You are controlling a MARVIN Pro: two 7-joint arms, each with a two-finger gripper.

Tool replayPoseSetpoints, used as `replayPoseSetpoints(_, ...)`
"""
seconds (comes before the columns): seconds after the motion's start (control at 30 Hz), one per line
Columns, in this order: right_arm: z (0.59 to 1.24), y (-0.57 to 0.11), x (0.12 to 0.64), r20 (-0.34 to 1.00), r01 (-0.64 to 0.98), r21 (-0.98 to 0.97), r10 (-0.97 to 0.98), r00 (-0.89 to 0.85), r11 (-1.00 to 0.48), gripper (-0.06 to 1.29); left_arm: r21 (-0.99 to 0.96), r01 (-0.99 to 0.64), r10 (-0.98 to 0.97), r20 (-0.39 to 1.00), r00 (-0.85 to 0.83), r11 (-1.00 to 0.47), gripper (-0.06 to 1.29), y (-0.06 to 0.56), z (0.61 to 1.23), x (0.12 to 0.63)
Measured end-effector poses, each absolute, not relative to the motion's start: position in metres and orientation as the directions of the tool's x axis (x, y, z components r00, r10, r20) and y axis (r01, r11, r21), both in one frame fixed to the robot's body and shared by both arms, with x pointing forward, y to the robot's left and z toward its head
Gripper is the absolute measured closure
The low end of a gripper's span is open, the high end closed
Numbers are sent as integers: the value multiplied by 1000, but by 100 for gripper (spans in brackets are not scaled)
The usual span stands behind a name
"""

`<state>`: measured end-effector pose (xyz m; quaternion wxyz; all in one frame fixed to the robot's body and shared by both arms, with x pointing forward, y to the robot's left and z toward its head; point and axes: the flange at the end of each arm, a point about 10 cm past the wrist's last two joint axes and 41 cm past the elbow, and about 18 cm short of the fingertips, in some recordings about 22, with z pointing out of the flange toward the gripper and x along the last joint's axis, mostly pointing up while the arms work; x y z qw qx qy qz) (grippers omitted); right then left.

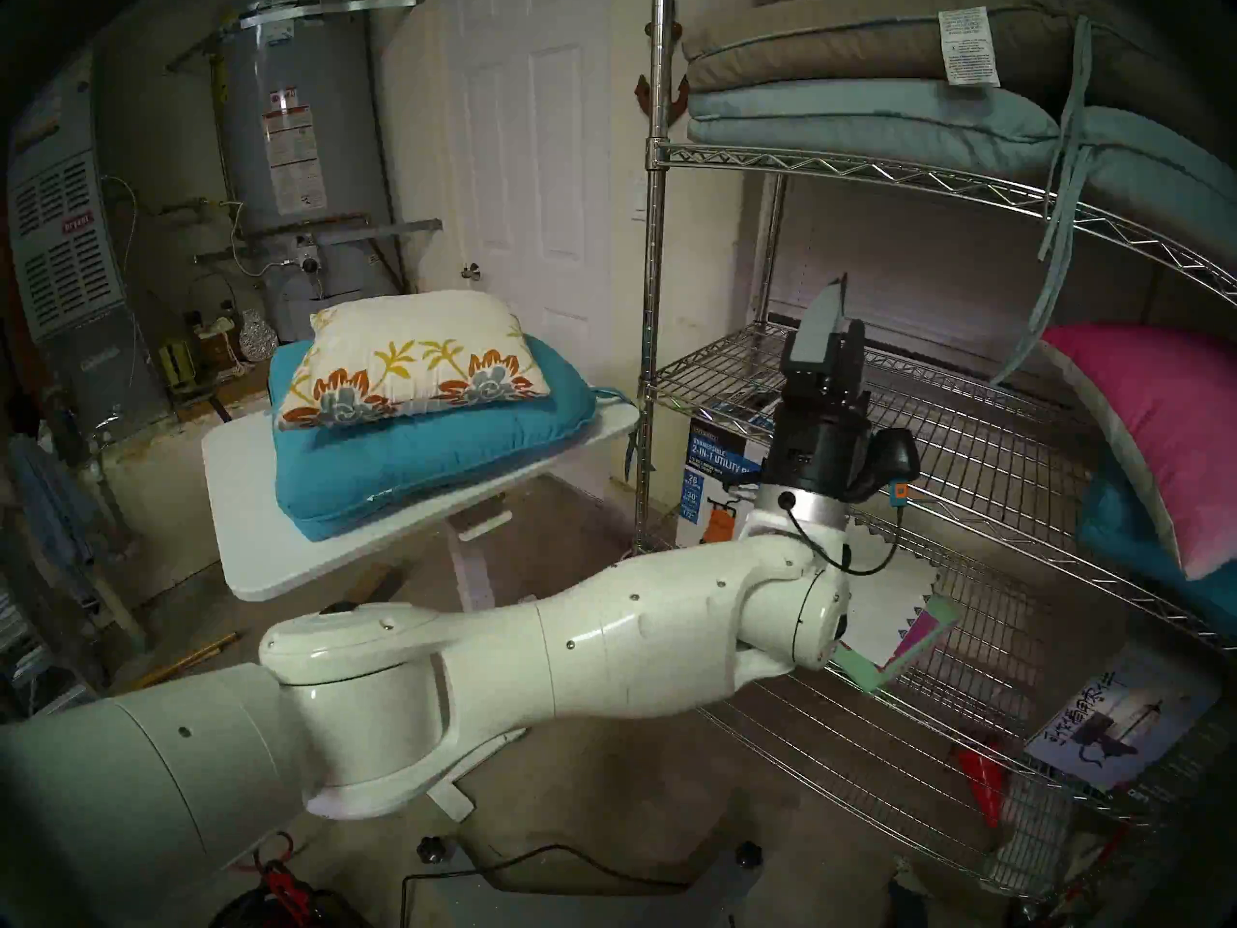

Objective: Put cushion on the shelf

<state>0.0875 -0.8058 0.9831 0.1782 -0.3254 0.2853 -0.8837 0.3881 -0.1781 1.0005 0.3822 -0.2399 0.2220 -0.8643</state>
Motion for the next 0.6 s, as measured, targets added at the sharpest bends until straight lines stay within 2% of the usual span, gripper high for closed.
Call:
replayPoseSetpoints(0.27,983,-805,86,477,134,-617,-504,-720,-776,1,-562,599,-812,276,-514,-570,1,-156,998,387)
replayPoseSetpoints(0.6,982,-804,85,481,139,-614,-508,-714,-777,1,-654,557,-856,331,-397,-512,1,-129,993,397)
